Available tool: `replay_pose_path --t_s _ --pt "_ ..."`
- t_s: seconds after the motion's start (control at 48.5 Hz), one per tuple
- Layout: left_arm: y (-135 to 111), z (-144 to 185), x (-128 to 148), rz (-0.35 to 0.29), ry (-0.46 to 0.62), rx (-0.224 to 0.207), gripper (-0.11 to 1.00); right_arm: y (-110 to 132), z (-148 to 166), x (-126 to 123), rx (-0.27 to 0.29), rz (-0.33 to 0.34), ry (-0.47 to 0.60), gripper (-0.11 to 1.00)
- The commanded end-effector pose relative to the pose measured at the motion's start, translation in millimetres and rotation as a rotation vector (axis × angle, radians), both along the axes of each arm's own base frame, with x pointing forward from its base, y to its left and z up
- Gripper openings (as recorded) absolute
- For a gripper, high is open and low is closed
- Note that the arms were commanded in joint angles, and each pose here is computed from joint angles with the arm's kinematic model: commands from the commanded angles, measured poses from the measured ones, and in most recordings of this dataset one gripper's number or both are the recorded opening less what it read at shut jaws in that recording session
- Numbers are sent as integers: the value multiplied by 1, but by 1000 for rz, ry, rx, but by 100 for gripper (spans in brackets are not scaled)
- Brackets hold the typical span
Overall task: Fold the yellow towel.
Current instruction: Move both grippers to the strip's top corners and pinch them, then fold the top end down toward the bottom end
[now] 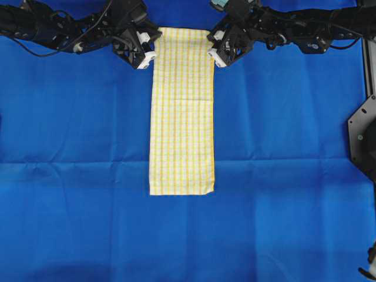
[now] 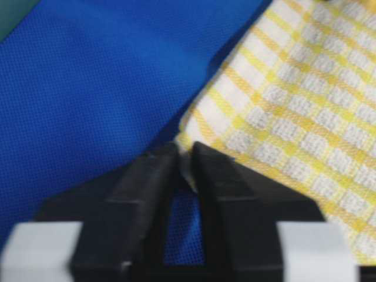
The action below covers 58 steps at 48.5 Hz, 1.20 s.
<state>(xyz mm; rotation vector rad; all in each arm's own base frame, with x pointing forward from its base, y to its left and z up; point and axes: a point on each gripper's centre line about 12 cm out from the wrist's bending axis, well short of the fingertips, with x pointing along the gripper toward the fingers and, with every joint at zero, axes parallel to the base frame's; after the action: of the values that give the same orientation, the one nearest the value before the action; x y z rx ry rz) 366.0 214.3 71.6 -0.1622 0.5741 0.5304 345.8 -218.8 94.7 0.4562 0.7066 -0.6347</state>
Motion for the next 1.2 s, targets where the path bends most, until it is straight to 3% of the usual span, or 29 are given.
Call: replay_pose_path --t_s 0.0,0.371,0.743,1.176 --pt "4 11 4 2 -41 28 6 -4 10 4 -18 -5 -29 4" --pt "1 16 0 0 -45 32 5 -7 17 4 -28 -6 -40 4" --pt "-1 56 -4 -5 -109 81 5 -9 50 0 -70 -5 -84 4" --pt "-18 49 -4 -39 -74 53 5 -1 54 -1 -69 10 -87 4"
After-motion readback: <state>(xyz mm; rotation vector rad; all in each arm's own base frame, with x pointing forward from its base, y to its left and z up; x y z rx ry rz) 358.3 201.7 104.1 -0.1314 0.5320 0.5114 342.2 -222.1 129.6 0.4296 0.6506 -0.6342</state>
